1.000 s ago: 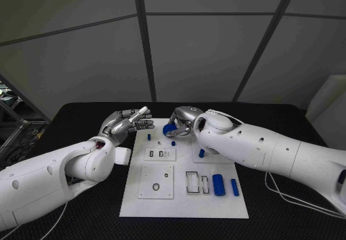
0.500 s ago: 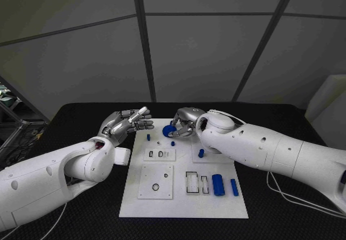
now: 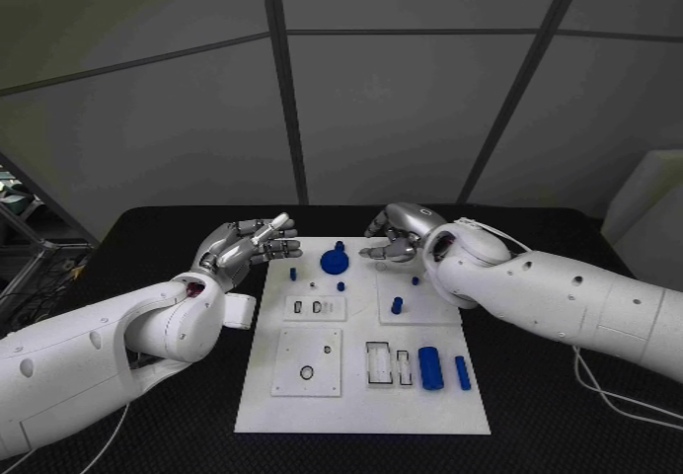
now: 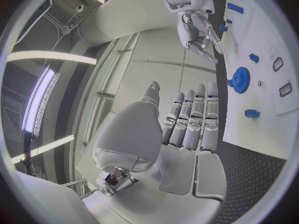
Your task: Assemble the parts on the task board
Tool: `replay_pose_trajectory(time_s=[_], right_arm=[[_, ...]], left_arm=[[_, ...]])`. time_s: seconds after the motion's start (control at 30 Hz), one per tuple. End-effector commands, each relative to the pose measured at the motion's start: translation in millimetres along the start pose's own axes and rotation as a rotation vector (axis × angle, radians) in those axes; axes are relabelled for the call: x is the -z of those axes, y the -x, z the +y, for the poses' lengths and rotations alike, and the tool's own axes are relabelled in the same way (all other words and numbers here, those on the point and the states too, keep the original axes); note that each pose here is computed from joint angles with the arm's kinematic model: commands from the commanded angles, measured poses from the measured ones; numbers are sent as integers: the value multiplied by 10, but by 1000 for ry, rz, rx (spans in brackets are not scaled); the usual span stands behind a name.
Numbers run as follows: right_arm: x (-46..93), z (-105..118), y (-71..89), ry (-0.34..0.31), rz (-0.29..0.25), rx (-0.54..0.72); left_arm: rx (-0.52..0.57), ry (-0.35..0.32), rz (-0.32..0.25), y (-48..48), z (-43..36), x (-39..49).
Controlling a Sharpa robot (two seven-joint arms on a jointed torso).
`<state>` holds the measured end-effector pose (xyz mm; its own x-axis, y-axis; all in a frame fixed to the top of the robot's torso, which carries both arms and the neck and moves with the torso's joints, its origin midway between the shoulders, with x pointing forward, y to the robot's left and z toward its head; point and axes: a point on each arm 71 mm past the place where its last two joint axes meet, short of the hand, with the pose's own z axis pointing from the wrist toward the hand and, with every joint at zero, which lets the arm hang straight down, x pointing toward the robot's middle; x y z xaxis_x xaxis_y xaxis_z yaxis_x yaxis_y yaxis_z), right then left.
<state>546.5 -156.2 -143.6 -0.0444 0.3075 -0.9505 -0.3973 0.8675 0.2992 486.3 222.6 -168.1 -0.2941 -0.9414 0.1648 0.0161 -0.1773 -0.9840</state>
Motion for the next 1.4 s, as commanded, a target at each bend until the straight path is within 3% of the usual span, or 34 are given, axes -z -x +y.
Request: replay_pose_trajectory(time_s=[0.03,0.27,0.53,0.93,1.4], right_arm=[[97,-143,137,31,-76,-145],[369,-678,296,4,-21,-238],[458,-1011,348,-34,0,-248],[500,-1183,191,-81,69,-254],[523,-1254,127,-99,95,-248]], left_arm=[[2,-8,6,6,-18,0],[1,-8,5,19,-15,-4],[2,-7,6,20,-3,-22],[1,-6,1,37,11,-42],[0,-6,-1,51,12,-44]])
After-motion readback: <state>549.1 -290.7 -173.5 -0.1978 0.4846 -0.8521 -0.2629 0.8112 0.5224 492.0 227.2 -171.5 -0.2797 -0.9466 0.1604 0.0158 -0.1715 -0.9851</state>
